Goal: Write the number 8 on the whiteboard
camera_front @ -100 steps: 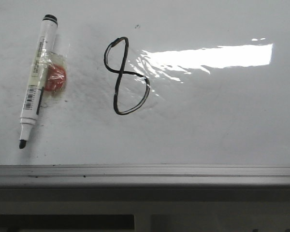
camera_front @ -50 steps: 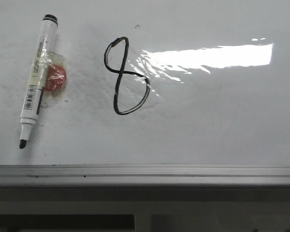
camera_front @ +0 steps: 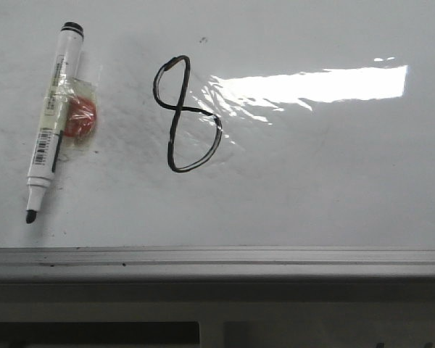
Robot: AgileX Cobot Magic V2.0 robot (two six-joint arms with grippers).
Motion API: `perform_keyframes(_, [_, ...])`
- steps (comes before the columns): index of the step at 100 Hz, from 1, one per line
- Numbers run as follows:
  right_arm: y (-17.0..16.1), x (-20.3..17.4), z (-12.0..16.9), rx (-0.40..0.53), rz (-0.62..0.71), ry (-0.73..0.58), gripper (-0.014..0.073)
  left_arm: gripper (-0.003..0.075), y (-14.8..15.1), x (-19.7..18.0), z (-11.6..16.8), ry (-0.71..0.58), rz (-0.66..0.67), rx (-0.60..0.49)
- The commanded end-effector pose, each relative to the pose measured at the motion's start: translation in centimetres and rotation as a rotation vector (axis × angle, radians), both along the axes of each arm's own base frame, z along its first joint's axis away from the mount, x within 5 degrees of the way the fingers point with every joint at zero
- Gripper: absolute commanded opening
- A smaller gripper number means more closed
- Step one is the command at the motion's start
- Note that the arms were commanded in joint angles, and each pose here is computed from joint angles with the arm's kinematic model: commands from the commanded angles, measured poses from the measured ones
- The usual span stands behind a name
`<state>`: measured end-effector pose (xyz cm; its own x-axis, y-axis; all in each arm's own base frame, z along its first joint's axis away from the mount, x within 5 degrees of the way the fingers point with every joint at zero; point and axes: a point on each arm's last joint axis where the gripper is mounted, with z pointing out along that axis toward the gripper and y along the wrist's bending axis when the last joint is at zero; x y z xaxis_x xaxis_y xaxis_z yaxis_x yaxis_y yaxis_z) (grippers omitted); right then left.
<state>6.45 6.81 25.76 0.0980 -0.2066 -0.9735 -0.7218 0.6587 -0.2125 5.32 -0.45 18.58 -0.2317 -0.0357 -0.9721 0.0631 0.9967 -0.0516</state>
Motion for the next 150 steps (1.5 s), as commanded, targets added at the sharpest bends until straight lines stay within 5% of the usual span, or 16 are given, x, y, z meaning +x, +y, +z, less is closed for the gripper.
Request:
perform_keyframes(1, [-0.4, 0.5, 1.0, 0.178, -0.069, -0.079, -0.0063, -0.0020, 0.0, 0.0, -0.8, -0.031, 0.003, -0.010])
perform_keyframes(8, [-1.3, 1.0, 0.1, 0.248, -0.167, -0.088, -0.0063, -0.0020, 0.0, 0.0, -0.8, -0.031, 0.003, -0.010])
perform_keyframes(43, [-5.4, 1.1, -3.8, 0.272, -0.619, -0.137, -0.0063, -0.0020, 0.0, 0.0, -0.8, -0.031, 0.003, -0.010])
perform_keyframes(70, [-7.3, -0.1, -5.8, 0.232, -0.899, 0.032, -0.0063, -0.0020, 0.0, 0.0, -0.8, -0.031, 0.003, -0.010])
perform_keyframes(94, [-7.6, -1.2, -7.8, 0.169, -0.968, 0.206, -0.0063, -0.0020, 0.0, 0.0, -0.8, -0.031, 0.003, -0.010])
perform_keyframes(150, [-7.6, -1.2, -7.8, 0.162, -0.968, 0.191, -0.0063, -0.0020, 0.0, 0.0, -0.8, -0.031, 0.003, -0.010])
